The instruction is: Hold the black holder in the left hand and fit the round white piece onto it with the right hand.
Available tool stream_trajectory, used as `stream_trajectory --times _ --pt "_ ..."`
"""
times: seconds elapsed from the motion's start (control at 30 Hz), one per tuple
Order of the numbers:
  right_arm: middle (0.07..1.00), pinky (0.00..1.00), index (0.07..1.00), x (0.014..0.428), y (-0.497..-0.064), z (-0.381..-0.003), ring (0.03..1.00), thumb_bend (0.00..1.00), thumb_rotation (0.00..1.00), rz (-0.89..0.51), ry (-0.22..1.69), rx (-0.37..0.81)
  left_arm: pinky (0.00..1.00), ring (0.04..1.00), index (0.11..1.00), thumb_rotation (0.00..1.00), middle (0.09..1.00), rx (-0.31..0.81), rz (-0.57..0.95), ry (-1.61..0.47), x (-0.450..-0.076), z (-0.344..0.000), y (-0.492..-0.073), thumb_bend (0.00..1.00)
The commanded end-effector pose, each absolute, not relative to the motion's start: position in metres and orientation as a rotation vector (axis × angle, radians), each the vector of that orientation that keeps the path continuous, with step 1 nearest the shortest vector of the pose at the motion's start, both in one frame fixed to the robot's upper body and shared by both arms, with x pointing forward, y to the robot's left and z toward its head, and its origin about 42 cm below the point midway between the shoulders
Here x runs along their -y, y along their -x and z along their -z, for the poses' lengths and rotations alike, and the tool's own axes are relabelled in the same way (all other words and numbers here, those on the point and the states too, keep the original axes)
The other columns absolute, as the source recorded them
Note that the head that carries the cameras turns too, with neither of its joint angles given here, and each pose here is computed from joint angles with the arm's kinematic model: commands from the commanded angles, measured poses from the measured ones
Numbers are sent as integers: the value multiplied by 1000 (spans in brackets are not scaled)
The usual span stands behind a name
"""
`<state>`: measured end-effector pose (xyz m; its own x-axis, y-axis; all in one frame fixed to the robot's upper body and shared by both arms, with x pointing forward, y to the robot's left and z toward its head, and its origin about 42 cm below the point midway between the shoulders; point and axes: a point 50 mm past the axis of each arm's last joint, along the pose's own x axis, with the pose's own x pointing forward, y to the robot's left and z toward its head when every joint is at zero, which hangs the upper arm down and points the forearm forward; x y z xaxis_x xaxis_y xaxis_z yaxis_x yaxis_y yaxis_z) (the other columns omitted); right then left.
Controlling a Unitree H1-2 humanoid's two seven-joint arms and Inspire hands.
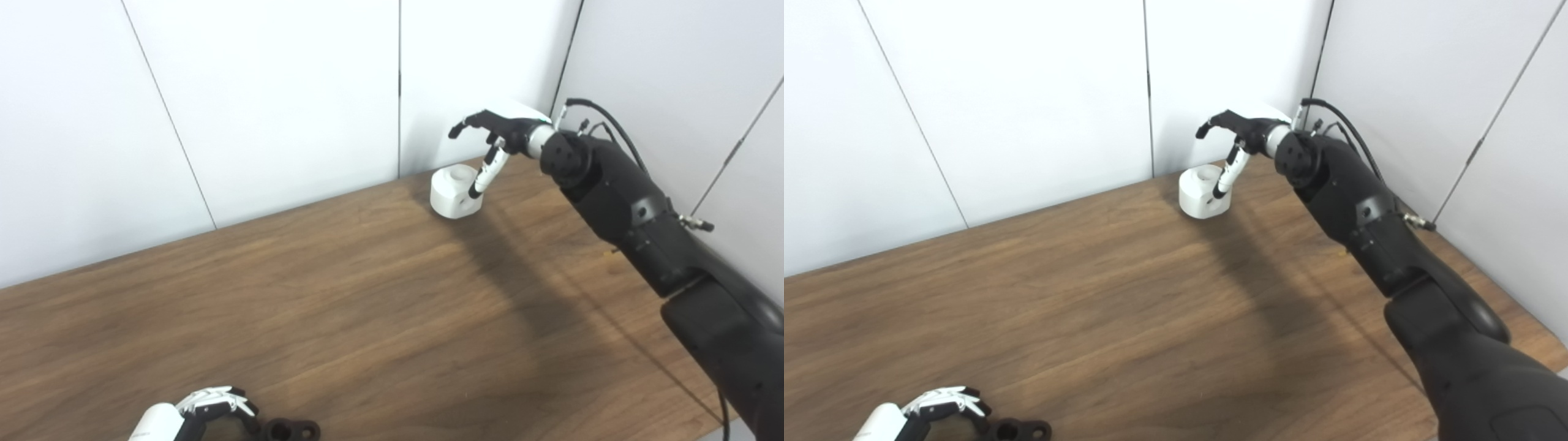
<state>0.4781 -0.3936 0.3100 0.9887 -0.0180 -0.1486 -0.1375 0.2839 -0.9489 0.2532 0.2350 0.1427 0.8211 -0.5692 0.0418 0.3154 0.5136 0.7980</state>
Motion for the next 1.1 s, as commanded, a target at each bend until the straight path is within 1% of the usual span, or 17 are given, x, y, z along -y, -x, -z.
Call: stream_trajectory --times 0.0,0.13,0.23,0.43,0.5,0.63,0.93,1.07 --pt "912 750 778 390 -487 -348 927 1000 82 -52 1321 -49 788 769 482 40 645 294 575 -899 -234 -140 -247 518" --pt "917 752 780 385 -494 -350 933 1000 86 -78 1342 -63 776 765 482 40 643 298 575 -902 -235 -139 -247 518" --pt "914 743 777 384 -498 -350 928 1000 75 -96 1346 -60 772 764 482 40 641 295 575 -897 -234 -139 -246 518" --pt "924 744 772 384 -504 -349 929 1000 36 -124 1367 -89 776 763 482 40 640 297 572 -898 -234 -139 -244 518" --pt "925 729 773 384 -506 -348 919 1000 27 -129 1374 -102 780 765 482 40 641 297 571 -896 -234 -140 -243 518" --pt "923 714 771 384 -506 -343 917 1000 8 -130 1373 -114 782 767 482 40 642 295 569 -896 -235 -140 -242 518" --pt "929 741 777 388 -505 -334 937 1000 7 -108 1365 -151 782 767 482 40 642 294 569 -899 -238 -141 -242 518" --pt "925 751 773 390 -504 -330 929 1000 18 -102 1369 -154 780 767 482 40 642 294 568 -895 -239 -141 -241 518"
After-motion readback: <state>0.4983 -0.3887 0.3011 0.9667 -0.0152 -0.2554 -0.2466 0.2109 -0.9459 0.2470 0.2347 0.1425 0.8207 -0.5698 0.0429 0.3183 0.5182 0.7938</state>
